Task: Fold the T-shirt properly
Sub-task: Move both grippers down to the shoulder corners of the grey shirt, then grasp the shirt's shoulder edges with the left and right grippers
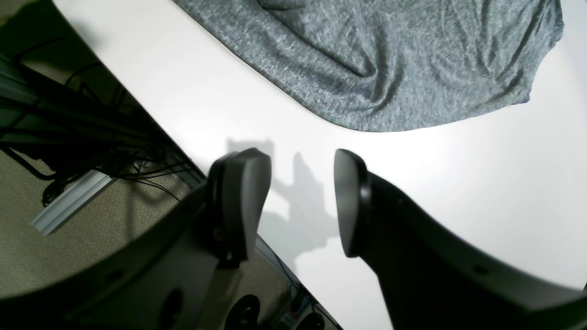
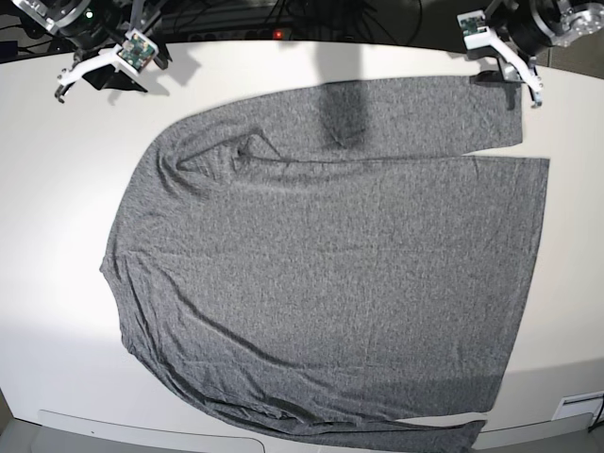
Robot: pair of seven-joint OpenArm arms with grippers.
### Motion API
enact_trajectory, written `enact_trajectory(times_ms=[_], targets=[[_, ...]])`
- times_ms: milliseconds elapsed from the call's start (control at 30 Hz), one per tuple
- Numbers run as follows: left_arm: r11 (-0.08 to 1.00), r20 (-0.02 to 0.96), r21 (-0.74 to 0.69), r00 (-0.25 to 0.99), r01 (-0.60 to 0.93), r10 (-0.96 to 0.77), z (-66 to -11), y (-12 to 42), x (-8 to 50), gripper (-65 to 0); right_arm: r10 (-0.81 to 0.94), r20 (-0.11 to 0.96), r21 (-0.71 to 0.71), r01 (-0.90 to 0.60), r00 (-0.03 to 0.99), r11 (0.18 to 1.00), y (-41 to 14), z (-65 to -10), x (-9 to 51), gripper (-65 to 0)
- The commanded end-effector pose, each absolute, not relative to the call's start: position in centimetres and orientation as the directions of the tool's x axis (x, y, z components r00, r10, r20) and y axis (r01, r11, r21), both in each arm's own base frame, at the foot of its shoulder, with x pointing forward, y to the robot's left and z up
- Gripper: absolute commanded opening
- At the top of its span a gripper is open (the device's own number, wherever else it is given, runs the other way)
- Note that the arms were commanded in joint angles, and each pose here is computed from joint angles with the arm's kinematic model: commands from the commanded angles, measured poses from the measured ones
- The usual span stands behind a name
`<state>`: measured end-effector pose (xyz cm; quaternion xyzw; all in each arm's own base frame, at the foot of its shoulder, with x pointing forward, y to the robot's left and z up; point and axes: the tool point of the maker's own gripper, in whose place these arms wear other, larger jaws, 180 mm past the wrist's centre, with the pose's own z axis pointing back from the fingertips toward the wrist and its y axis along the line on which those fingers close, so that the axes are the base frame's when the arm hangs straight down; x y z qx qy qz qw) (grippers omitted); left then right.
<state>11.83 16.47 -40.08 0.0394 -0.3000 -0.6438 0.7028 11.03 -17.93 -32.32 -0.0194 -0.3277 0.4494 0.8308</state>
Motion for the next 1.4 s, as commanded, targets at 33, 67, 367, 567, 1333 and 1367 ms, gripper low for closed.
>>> enact_trajectory(times_ms=[33, 67, 367, 567, 1333, 1367], targets=[[0.175, 0.382, 0.474, -0.023, 0.863, -0.924, -39.5, 16.6, 12.9, -41.8, 0.757, 0.543, -0.337, -0.731, 0.363, 0.593, -17.6, -31.7, 11.3, -37.8], [0.177, 0.384, 0.475, -0.022, 0.862, -0.923, -39.7, 16.7, 13.2, -41.8, 0.757, 0.543, -0.337, -0.731, 0.363, 0.593, -17.6, -31.7, 11.3, -37.8], [0.207, 0.378, 0.430, 0.033, 0.879, -0.925, -42.1, 18.2, 12.8, -41.8, 0.758, 0.541, -0.337, -0.731, 0.365, 0.593, -17.7, -31.7, 11.3, -37.8], [0.222, 0.388, 0.417, 0.049, 0.881, -0.920, -43.1, 18.9, 13.2, -41.8, 0.758, 0.540, -0.337, -0.731, 0.366, 0.593, -17.7, -31.7, 11.3, -37.8], [0.257, 0.339, 0.357, 0.131, 0.898, -0.932, -46.1, 21.8, 13.1, -65.0, 0.758, 0.541, -0.337, -0.732, 0.365, 0.593, -17.7, -31.7, 11.3, -37.8], [0.258, 0.343, 0.348, 0.134, 0.901, -0.930, -46.1, 21.7, 13.0, -65.0, 0.758, 0.541, -0.337, -0.732, 0.365, 0.593, -17.7, -31.7, 11.3, -37.8]])
